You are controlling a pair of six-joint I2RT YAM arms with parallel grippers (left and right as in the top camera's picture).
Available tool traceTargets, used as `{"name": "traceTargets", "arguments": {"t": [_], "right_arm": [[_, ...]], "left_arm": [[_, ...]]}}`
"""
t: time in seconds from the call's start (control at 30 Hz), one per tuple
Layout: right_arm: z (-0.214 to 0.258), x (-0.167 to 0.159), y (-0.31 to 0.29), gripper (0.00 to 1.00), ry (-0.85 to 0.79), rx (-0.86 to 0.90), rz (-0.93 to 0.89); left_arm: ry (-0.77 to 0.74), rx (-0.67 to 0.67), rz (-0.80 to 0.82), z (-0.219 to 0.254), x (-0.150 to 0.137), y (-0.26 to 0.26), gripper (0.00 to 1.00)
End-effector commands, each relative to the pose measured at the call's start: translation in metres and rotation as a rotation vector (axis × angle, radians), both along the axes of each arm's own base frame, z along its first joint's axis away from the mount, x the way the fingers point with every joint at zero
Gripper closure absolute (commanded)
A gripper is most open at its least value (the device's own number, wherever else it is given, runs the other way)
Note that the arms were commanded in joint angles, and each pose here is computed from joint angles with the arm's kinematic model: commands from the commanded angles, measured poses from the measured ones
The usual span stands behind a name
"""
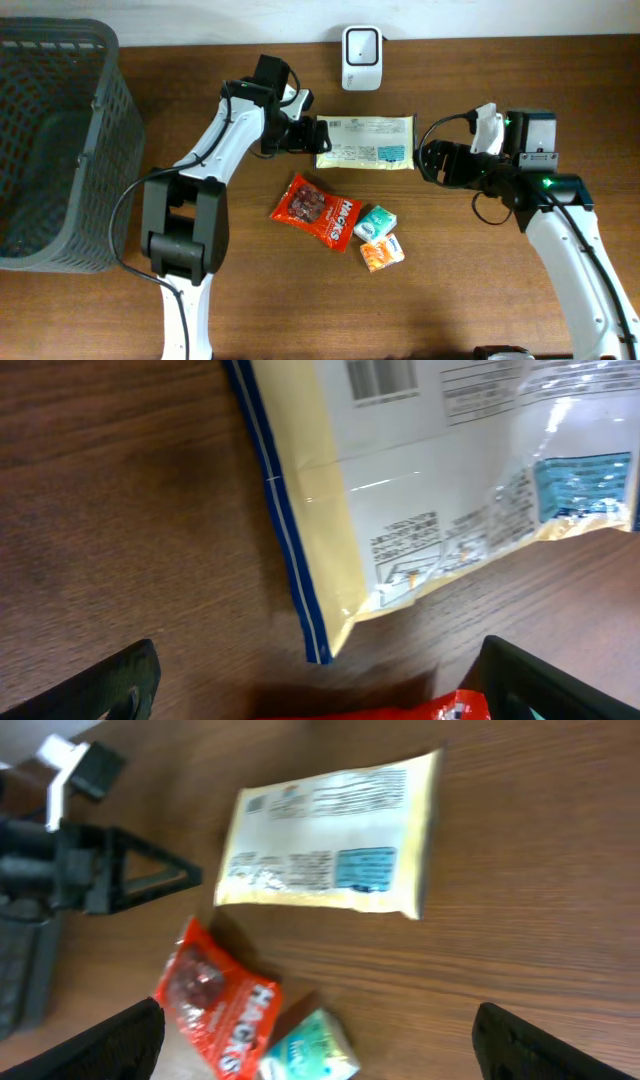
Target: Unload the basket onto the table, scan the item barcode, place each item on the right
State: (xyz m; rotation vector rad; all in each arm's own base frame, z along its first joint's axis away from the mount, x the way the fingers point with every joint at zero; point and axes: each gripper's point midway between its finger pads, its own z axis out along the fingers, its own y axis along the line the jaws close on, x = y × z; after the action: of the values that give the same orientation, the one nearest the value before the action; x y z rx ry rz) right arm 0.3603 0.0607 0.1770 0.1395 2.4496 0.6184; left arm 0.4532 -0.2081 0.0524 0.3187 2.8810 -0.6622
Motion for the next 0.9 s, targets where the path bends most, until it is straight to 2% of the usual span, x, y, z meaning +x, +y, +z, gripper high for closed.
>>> {"name": "traceTargets", "arguments": {"t": [0.0,0.23,0.3,0.47,0.53,0.6,0.73,0.8,0.83,0.87], "right_arm": [[-0.001,0.005,-0.048,0.02,0.004,-0.098,-0.162],[-0.004,-0.001,-0.088,0.02,0.035,-0.093,-0.272],[-0.004,0.000,-0.088,0.02,0.034,-0.093,-0.270],[-0.004,-0.001,-0.088,0.02,0.035,-0.093,-0.270],[-0.004,0.000,-0.088,0.02,0.034,-0.093,-0.270],[-0.004,-0.001,-0.088,0.02,0.035,-0.093,-0.270],[-0.004,0.000,-0.088,0.02,0.034,-0.093,-0.270],[-0.004,-0.001,-0.088,0.02,0.035,-0.093,-0.270],[-0.004,-0.001,-0.088,0.02,0.035,-0.093,-0.270],[-0.004,-0.001,-0.088,0.02,0.035,-0.093,-0.270]], "left_arm": [[0.066,0.049,0.023,-0.029,-0.006,0.008,0.01],[0.077,0.022,-0.018,-0.049,-0.009,-0.014,0.04],[0.071,0.020,-0.029,-0.053,-0.009,-0.020,0.13],[0.068,-0.036,-0.071,-0.049,-0.015,-0.042,0.16],[0.052,-0.024,-0.079,-0.050,-0.014,-0.046,0.25],[0.037,-0.026,-0.082,-0.052,-0.013,-0.051,0.28],[0.027,0.023,0.036,-0.065,0.001,-0.047,0.28],[0.030,0.027,0.045,-0.072,0.003,-0.047,0.28],[0.036,0.030,0.045,-0.077,0.002,-0.047,0.32],[0.039,0.032,0.045,-0.080,0.002,-0.046,0.41]]}}
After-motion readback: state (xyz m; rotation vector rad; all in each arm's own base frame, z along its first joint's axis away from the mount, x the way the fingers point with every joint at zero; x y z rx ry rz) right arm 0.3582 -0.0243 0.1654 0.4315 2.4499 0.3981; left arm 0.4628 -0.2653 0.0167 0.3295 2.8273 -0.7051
